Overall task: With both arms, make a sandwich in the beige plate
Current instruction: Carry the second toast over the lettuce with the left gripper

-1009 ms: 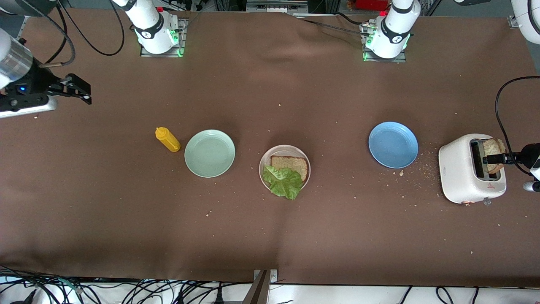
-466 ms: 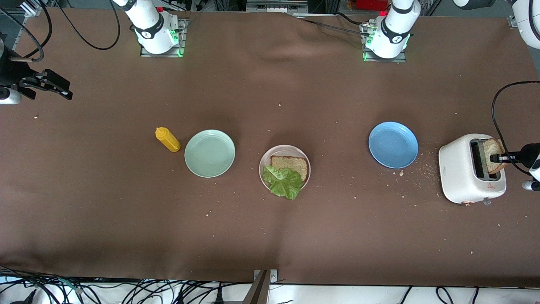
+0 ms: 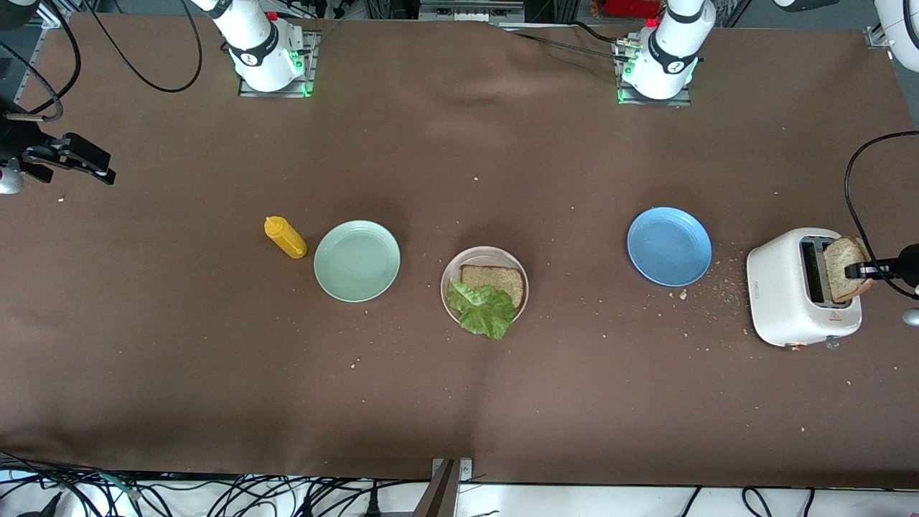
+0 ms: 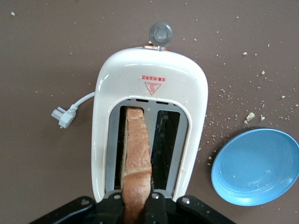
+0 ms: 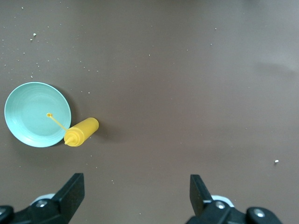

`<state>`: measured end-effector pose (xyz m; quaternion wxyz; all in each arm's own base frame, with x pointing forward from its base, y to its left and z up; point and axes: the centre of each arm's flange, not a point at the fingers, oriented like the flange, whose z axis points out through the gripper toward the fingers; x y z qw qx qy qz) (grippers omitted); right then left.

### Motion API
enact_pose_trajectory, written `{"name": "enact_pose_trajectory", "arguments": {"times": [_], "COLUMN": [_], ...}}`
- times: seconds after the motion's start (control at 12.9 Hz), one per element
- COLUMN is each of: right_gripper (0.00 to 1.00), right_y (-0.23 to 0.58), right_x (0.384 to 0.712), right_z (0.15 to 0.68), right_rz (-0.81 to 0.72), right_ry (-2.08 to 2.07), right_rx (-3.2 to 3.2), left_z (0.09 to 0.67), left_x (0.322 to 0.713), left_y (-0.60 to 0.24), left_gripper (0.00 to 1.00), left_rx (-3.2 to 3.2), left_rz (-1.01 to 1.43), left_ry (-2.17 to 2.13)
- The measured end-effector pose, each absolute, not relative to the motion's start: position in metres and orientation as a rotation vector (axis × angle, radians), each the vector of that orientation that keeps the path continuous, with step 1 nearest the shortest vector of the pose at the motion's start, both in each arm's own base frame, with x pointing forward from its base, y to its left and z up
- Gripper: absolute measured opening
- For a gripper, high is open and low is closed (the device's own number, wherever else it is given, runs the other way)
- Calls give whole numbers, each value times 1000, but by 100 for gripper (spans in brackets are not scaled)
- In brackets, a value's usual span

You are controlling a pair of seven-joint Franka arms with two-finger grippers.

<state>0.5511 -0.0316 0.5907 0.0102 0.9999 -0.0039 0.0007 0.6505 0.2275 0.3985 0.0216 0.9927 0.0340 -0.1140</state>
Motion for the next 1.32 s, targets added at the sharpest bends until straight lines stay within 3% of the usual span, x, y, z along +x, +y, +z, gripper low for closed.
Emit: {"name": "enact_pose_trajectory", "arguments": {"times": [0.54,0.93,1.32], "right_gripper": [100,100,100], "right_y": [-38,-35,-44], "right_x": [551,549,548], "right_z": [599,600,598], "right_rz": [10,-9,-30], "right_ry": [-32,-43,-68], "right_rx": [3121,3147,3148], "left_z": [507,502,404], "left_x": [660,671,701], "left_y": [120,-3,-115], "left_gripper": [10,10,10], "left_rx": [3010,2576,2137], "left_rz": [-395,-361,-405], "left_ry": [-166,-164,-111]}}
